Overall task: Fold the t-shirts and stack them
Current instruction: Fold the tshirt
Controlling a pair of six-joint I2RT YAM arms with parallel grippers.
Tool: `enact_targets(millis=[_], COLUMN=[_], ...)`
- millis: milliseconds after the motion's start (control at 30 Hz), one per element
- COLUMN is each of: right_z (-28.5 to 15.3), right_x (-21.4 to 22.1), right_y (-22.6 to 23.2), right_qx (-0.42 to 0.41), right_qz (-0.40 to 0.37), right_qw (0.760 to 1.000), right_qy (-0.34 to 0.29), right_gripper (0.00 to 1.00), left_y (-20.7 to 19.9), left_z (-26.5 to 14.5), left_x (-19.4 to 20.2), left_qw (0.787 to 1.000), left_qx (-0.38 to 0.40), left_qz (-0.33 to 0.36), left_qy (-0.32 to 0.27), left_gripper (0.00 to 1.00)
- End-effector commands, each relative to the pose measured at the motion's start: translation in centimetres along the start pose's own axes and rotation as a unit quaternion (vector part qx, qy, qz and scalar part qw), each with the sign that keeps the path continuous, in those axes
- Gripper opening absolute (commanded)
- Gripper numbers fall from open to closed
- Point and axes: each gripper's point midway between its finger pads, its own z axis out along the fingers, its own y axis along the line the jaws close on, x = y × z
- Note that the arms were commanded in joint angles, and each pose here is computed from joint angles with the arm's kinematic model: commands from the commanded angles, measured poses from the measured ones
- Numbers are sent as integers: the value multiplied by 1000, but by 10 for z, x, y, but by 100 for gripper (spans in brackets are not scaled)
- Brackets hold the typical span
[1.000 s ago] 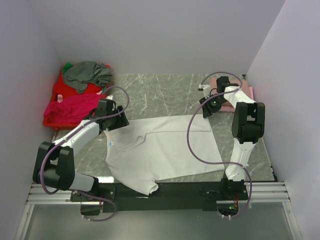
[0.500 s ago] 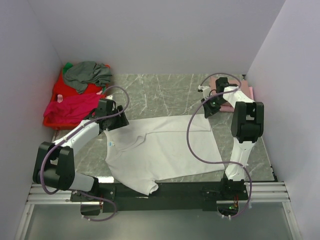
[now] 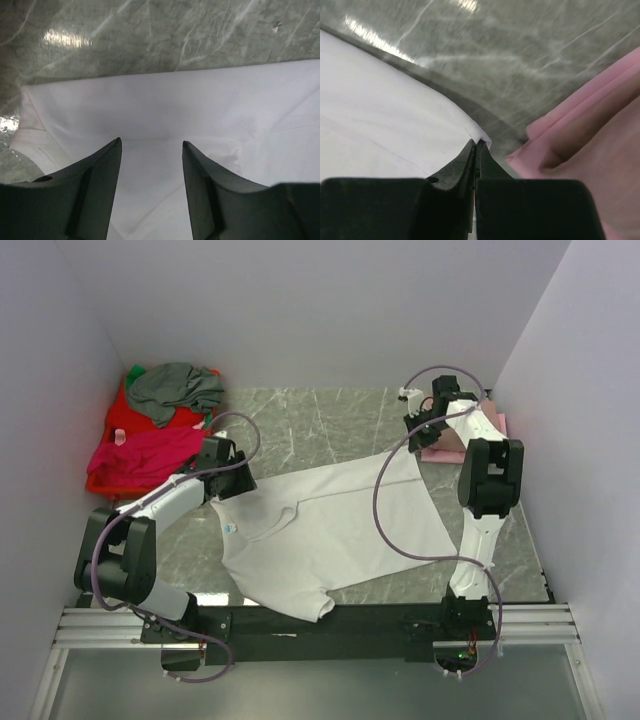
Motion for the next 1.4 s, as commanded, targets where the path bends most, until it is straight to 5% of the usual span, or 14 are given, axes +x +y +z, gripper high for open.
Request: enact_targets(millis=[0, 433, 567, 700, 767, 833, 967, 1033, 1100, 1267, 1367], right_z=[6, 26, 24, 17, 14, -5, -46, -66, -82, -101, -93], right_x=[-20, -71, -90, -110, -115, -126, -133, -128, -116, -57, 10], right_y=[-12, -49, -54, -59, -60, -57, -35, -8, 19, 111, 151], right_qx=[16, 91, 117, 144, 150, 158, 149, 113, 78, -102, -172], right_qz=[8, 19, 19, 24, 29, 23, -5, -33, -55, -205, -263], right_qw=[1000, 995, 991, 985, 984, 981, 978, 980, 982, 961, 940], right_qy=[-13, -43, -69, -91, -95, -115, -147, -159, -163, -158, -136], right_gripper=[0, 0, 0, 0, 28, 54, 69, 77, 82, 85, 86], left_y=[-21, -37, -46, -49, -51, -43, -27, -20, -20, -42, -49], left_z=[-8, -6, -37, -67, -78, -77, -72, -68, -65, -51, -44], left_x=[-42, -91, -112, -117, -108, -86, -51, -46, -48, -52, -43], left_qw=[998, 994, 985, 977, 978, 984, 987, 987, 987, 987, 989], left_qx=[22, 15, 40, 64, 82, 81, 71, 56, 57, 101, 106], left_qz=[-8, 11, 27, 41, 26, -5, -53, -65, -63, -14, 3], left_qy=[-57, -107, -166, -200, -189, -161, -132, -134, -138, -126, -105], left_gripper=[57, 54, 55, 72, 73, 60, 34, 32, 29, 1, 0])
